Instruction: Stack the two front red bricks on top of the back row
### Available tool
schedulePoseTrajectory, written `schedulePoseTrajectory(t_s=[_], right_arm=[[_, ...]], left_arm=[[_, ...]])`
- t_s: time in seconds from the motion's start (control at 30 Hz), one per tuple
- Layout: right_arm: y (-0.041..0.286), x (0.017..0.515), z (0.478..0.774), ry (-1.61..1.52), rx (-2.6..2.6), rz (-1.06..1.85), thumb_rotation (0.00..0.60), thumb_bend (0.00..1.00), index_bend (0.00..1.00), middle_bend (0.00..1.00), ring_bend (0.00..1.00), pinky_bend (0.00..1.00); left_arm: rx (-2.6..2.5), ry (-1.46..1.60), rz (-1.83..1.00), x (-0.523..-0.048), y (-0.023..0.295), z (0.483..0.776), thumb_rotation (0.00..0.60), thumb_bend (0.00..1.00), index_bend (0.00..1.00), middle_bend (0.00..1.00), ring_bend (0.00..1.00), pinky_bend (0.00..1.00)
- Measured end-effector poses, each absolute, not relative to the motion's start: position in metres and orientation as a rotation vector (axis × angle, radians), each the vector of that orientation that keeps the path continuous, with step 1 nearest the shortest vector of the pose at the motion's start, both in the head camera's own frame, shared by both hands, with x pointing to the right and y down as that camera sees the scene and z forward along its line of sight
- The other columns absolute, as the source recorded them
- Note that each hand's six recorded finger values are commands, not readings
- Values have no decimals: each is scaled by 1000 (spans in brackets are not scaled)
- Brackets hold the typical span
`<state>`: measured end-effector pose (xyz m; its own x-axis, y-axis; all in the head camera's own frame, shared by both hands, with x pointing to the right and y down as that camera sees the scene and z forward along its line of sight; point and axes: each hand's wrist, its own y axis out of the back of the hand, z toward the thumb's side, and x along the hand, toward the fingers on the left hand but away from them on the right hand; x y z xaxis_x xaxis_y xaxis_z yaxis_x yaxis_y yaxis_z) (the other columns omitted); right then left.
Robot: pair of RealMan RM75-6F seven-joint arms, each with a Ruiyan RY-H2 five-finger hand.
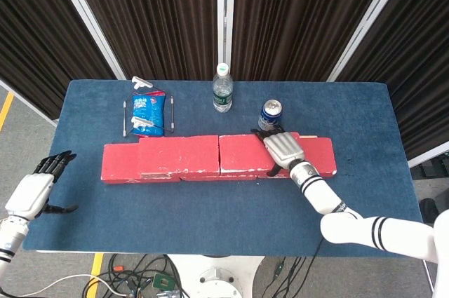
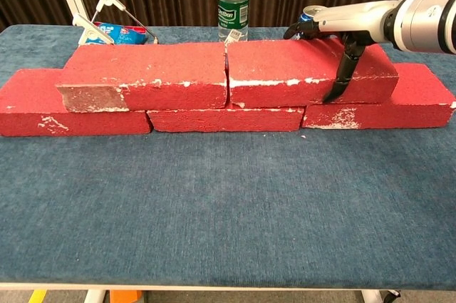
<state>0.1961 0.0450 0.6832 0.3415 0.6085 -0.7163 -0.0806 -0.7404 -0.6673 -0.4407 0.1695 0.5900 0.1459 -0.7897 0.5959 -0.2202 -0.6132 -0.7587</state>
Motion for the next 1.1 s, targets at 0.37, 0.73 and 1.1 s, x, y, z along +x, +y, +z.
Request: schedulePoseTrajectory(t_s=[0.37,0.73,1.1], right_arm=[[45,193,685,-471,-2013,1448,600,97,44,272,249,0],[45,192,683,-473,-2022,1448,600,98,44,271,249,0],[46,189,685,-462,-2021,1451,600,97,41,266,249,0]], left_arm=[[-1952,985,-1496,-445,172,592,600,0,10,0,0,0],[-1958,985,-1494,-445,172,591,600,0,10,0,0,0],[-1959,989,-1502,-447,172,592,600,0,9,0,0,0]])
